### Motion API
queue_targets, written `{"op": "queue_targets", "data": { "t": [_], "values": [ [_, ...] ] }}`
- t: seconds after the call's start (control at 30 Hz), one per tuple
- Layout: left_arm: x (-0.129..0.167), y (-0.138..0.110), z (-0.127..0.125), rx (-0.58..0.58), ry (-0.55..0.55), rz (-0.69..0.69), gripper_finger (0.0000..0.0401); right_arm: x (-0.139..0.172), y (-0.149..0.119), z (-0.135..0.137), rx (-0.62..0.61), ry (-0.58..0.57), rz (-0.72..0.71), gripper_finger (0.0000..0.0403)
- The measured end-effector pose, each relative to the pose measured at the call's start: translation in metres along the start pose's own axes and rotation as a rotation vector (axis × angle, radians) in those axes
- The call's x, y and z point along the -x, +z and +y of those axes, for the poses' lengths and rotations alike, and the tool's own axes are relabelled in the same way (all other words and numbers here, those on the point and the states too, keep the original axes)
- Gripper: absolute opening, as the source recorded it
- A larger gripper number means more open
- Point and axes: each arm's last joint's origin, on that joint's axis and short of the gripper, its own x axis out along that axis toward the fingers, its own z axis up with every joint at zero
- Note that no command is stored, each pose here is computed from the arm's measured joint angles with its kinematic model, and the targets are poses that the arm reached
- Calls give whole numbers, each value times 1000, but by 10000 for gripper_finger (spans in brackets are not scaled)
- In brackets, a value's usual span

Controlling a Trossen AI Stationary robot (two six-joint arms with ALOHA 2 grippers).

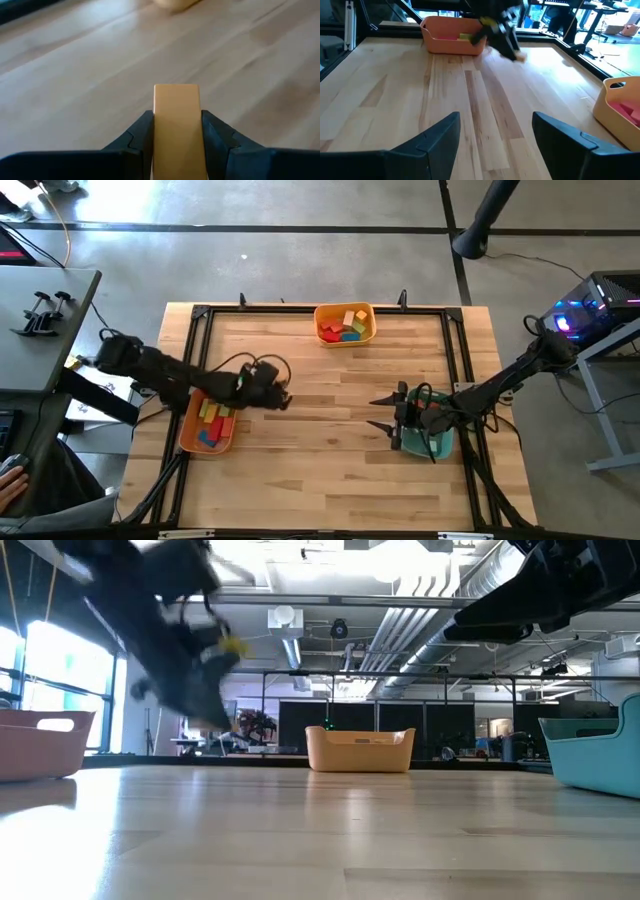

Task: Sort blocks by size
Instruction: Put the yellow medium block into the orange bin

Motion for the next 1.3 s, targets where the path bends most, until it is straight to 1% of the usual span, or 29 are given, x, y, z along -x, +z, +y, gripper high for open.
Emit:
{"op": "queue_targets", "data": {
  "t": [0.07, 0.13, 0.23, 0.3, 0.4, 0.57, 0.63, 0.7, 0.87, 1.13, 1.3],
  "values": [
    [22, 6, -12, 5, -13, -17, 97, 0, 1, 0, -3, 0, -5, 245],
    [44, 9, -22, -32, -2, -10, 97, 0, 2, 0, -9, 1, -15, 245],
    [75, 12, -29, -64, 17, 61, 97, 0, 3, 0, -15, 2, -24, 245],
    [92, 9, -26, -56, 51, 134, 97, 0, 3, 0, -18, 7, -23, 245],
    [111, -2, -19, -2, 120, 247, 97, 0, 3, 1, -23, 13, -23, 245],
    [131, -30, -1, 116, 295, 459, 100, 0, 3, 1, -23, 13, -22, 245],
    [136, -39, 3, 144, 344, 492, 108, 0, 3, 1, -17, 13, -23, 245],
    [139, -47, 8, 149, 378, 487, 112, 0, 3, 1, -17, 12, -24, 245],
    [132, -62, 18, 177, 454, 529, 112, -1, 3, -1, -13, 5, -27, 245],
    [113, -83, 29, 183, 457, 537, 113, -3, 4, -4, -17, -10, -26, 245],
    [108, -88, 35, 212, 483, 512, 114, -3, 4, -4, -21, -10, -26, 245]
  ]
}}
